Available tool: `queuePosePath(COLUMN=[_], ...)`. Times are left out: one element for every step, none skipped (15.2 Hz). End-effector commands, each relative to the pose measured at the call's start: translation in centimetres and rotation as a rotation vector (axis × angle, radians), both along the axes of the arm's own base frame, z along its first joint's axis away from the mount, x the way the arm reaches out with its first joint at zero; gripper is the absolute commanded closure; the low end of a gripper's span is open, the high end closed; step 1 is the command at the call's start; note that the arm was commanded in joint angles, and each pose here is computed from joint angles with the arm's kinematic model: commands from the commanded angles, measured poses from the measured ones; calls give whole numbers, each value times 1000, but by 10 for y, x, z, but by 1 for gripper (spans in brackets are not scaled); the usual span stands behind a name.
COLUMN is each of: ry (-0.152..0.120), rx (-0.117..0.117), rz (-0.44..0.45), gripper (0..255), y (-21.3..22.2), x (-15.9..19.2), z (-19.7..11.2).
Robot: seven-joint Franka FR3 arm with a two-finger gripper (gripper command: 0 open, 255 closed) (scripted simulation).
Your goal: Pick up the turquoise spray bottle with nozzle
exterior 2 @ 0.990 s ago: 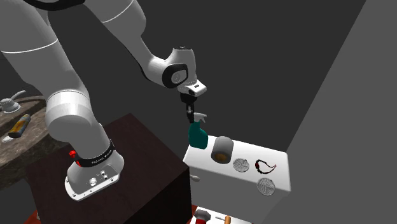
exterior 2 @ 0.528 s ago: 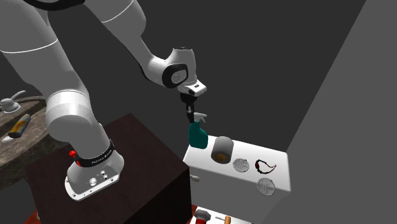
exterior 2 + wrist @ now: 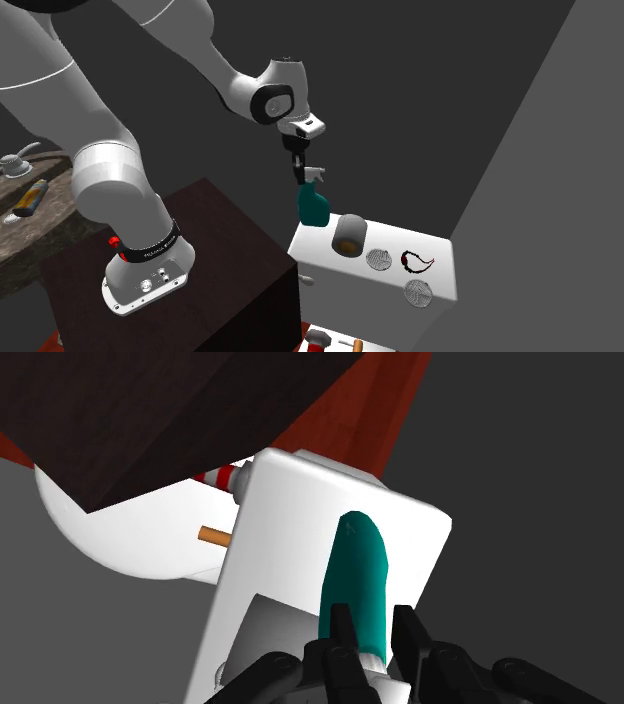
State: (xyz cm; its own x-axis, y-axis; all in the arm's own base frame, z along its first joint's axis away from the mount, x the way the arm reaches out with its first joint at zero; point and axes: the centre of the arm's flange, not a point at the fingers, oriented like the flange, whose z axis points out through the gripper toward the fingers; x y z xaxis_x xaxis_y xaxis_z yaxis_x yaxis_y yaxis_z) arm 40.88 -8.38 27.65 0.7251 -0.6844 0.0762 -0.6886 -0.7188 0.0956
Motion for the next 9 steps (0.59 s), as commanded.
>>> queuePosePath(ry=[0, 0, 0, 0, 0, 0, 0, 0, 0], rx=[0, 0, 0, 0, 0, 0, 0, 0, 0], rz=[0, 0, 0, 0, 0, 0, 0, 0, 0], gripper=[255, 255, 255, 255, 255, 255, 255, 255, 255], y=[0, 0, 0, 0, 0, 0, 0, 0, 0], x=[0, 0, 0, 0, 0, 0, 0, 0, 0], z=[11, 16, 21, 27, 32, 37, 42, 43, 43])
